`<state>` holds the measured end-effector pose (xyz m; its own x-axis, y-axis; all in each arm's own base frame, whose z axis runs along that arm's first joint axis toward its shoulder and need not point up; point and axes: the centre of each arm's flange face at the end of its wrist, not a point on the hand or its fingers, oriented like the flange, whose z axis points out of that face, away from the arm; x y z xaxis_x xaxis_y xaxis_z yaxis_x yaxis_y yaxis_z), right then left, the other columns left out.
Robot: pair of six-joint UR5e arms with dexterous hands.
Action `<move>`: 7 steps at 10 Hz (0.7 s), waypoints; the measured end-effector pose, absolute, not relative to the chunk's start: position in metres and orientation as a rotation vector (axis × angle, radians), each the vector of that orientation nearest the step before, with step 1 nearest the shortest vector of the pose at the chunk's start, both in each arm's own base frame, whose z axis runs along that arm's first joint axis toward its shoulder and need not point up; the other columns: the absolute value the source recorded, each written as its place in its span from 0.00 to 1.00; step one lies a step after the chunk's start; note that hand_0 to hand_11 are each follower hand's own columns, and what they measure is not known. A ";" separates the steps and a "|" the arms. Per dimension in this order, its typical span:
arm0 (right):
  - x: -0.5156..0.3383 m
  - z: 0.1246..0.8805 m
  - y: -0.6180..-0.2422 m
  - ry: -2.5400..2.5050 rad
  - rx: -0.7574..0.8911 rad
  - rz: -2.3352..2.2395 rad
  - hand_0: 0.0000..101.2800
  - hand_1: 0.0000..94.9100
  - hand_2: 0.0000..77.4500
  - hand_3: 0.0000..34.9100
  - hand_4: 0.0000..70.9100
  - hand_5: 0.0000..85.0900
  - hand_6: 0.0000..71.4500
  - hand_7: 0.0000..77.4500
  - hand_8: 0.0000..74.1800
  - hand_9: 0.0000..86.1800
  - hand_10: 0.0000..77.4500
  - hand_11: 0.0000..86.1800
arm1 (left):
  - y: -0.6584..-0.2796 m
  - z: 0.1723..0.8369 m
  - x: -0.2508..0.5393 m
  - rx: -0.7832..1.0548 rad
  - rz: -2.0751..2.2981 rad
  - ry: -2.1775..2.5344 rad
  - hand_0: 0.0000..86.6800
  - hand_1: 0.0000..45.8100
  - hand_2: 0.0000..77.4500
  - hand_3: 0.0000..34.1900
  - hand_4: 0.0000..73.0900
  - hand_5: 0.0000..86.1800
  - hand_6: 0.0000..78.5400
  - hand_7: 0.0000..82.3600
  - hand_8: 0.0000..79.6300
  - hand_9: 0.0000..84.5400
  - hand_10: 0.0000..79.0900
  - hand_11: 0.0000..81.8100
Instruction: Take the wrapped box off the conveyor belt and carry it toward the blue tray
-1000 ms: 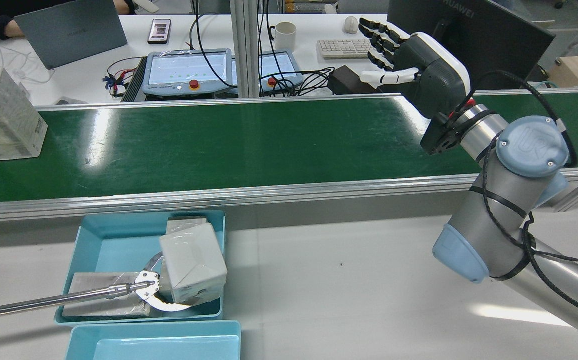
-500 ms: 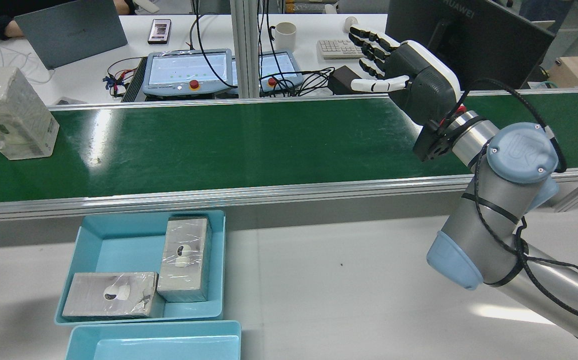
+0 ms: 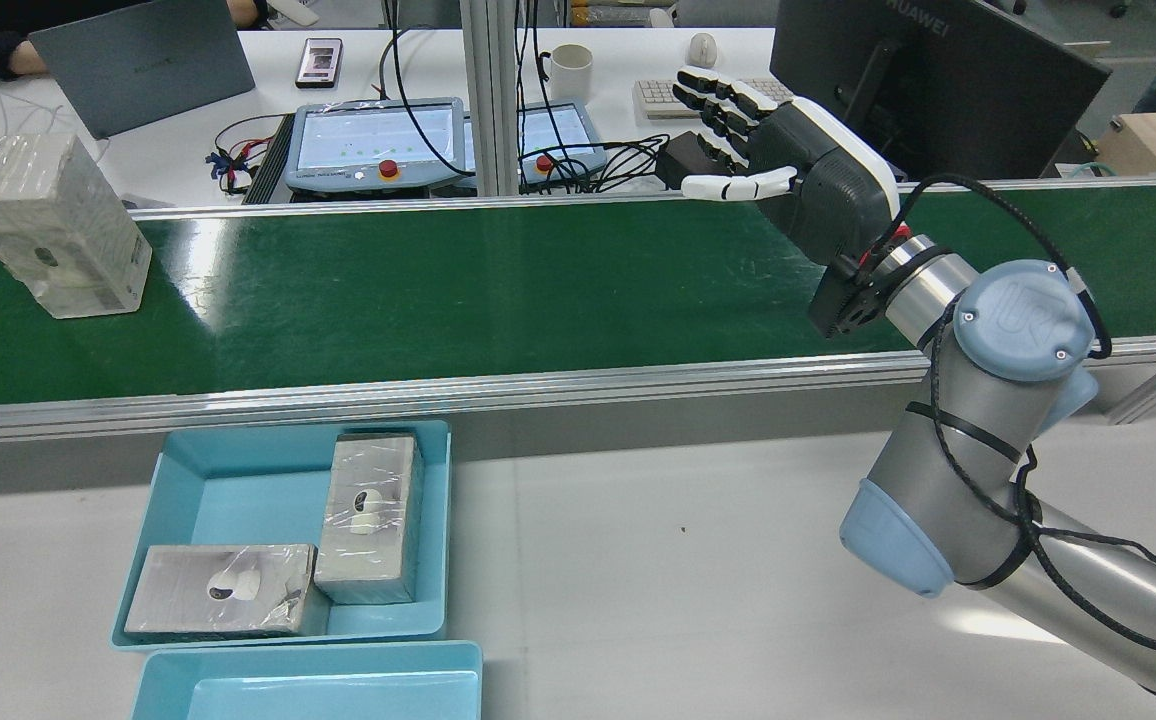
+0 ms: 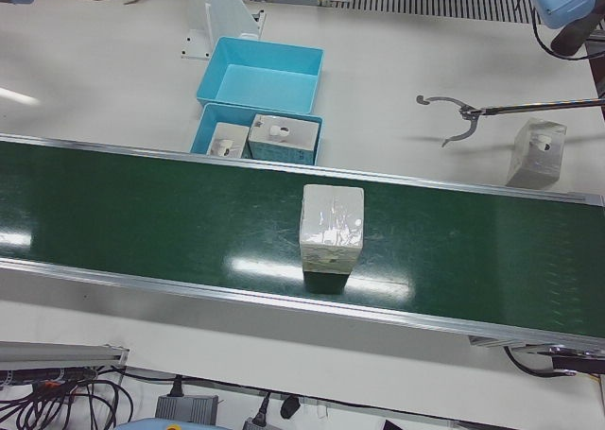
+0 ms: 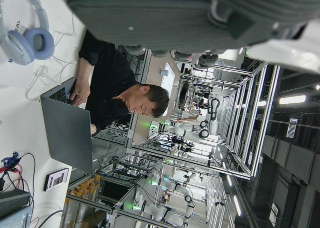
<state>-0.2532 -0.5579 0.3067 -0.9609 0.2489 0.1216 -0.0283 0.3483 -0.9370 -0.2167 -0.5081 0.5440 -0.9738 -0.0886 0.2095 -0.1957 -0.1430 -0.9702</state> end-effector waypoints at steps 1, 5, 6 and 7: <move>-0.257 0.306 -0.557 -2.369 -0.204 1.651 0.43 0.13 0.25 0.24 0.07 0.17 0.03 0.06 0.02 0.01 0.04 0.07 | -0.508 0.544 -0.217 0.334 2.298 -2.008 0.00 0.00 0.01 0.00 0.00 0.01 0.00 0.00 0.00 0.00 0.01 0.00; -0.269 0.306 -0.560 -2.355 -0.216 1.654 0.43 0.13 0.27 0.22 0.06 0.17 0.06 0.11 0.02 0.01 0.04 0.07 | -0.508 0.544 -0.217 0.334 2.298 -2.008 0.00 0.00 0.01 0.00 0.00 0.01 0.00 0.00 0.00 0.00 0.01 0.00; -0.271 0.308 -0.562 -2.350 -0.215 1.658 0.43 0.13 0.27 0.20 0.08 0.17 0.06 0.11 0.02 0.02 0.04 0.08 | -0.508 0.544 -0.217 0.334 2.298 -2.008 0.00 0.00 0.01 0.00 0.00 0.01 0.00 0.00 0.00 0.00 0.00 0.00; -0.273 0.308 -0.564 -2.349 -0.215 1.660 0.43 0.13 0.27 0.20 0.08 0.17 0.06 0.11 0.02 0.03 0.06 0.07 | -0.508 0.544 -0.217 0.334 2.298 -2.008 0.00 0.00 0.01 0.00 0.00 0.01 0.00 0.00 0.00 0.00 0.00 0.00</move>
<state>-0.2733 -0.5642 0.3076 -0.9560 0.2662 0.1232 -0.0272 0.3377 -0.9409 -0.2167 -0.5081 0.5441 -0.9738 -0.0885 0.2095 -0.1957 -0.1430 -0.9702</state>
